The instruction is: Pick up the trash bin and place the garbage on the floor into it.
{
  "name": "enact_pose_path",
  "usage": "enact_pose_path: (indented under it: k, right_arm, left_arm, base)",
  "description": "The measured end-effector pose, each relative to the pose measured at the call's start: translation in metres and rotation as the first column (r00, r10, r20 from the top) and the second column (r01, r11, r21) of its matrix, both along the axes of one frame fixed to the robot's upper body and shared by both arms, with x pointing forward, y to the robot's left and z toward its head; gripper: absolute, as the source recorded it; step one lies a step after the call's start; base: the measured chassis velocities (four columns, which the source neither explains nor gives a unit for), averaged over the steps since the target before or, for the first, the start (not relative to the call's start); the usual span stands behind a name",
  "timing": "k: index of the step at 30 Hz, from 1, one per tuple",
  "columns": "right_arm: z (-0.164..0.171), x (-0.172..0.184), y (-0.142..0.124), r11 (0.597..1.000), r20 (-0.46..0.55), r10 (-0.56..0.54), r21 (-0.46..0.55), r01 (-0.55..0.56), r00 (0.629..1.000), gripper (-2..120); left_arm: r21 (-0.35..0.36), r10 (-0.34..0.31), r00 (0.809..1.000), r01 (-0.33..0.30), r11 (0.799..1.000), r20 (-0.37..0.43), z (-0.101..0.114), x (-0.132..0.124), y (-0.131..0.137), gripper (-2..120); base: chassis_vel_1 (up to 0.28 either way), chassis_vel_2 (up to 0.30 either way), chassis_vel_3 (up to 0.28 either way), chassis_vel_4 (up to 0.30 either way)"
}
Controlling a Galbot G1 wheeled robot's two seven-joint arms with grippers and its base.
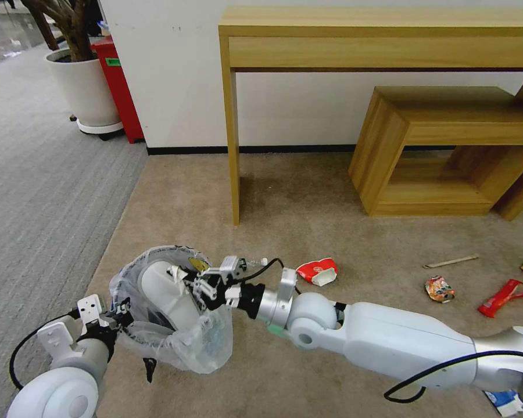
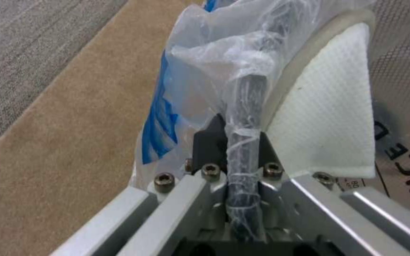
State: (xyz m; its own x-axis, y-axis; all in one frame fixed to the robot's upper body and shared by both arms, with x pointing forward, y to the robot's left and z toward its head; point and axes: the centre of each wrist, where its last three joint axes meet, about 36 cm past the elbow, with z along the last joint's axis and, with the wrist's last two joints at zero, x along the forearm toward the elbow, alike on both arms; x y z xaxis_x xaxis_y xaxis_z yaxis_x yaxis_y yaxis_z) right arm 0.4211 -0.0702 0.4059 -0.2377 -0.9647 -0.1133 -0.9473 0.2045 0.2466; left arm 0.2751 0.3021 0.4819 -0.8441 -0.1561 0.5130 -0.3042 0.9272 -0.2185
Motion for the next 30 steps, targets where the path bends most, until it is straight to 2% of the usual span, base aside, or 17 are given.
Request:
enact_pose_path:
  k: [6, 19, 21, 22, 25, 27, 30]
  right_arm:
    - [-0.009, 0.001, 0.006, 0.999, 0.002, -0.002, -0.033, 0.002, 1.0, 3]
    - [-0.009, 0.002, 0.017, 0.999, 0.012, -0.021, -0.04, 0.022, 1.0, 48]
    - [-0.01, 0.001, 0.014, 0.999, 0.013, -0.026, -0.041, 0.027, 1.0, 59]
    - [-0.01, 0.001, 0.014, 0.999, 0.013, -0.026, -0.041, 0.027, 1.0, 59]
    - [-0.011, -0.001, 0.006, 0.999, 0.008, -0.041, -0.034, 0.041, 0.999, 75]
    - [-0.011, -0.002, 0.004, 0.998, 0.004, -0.049, -0.029, 0.049, 0.999, 78]
    - [-0.004, 0.0, -0.008, 0.99, -0.011, -0.143, 0.001, 0.143, 0.99, 92]
  left_arm:
    - [-0.003, 0.001, 1.0, -0.001, 1.0, 0.001, 0.002, -0.004, -0.002, 1]
    - [0.003, 0.002, 1.0, -0.002, 1.0, 0.0, 0.002, -0.006, -0.001, 1]
    - [0.005, 0.004, 1.0, -0.004, 1.0, -0.001, 0.001, -0.006, -0.001, 1]
    - [0.005, 0.004, 1.0, -0.004, 1.0, -0.001, 0.001, -0.006, -0.001, 1]
    - [0.008, 0.006, 1.0, -0.006, 1.0, -0.004, 0.0, -0.006, 0.0, 1]
    - [0.009, 0.007, 1.0, -0.007, 1.0, -0.006, 0.0, -0.006, 0.001, 1]
    - [0.019, 0.009, 1.0, -0.009, 1.0, -0.014, -0.002, -0.005, 0.003, 1]
  base:
    - [0.0, 0.0, 0.0, 0.0]
    - [0.0, 0.0, 0.0, 0.0]
    - [0.0, 0.0, 0.0, 0.0]
    - [0.0, 0.0, 0.0, 0.0]
    - [0.0, 0.0, 0.0, 0.0]
    - [0.0, 0.0, 0.0, 0.0]
    - [0.0, 0.0, 0.0, 0.0]
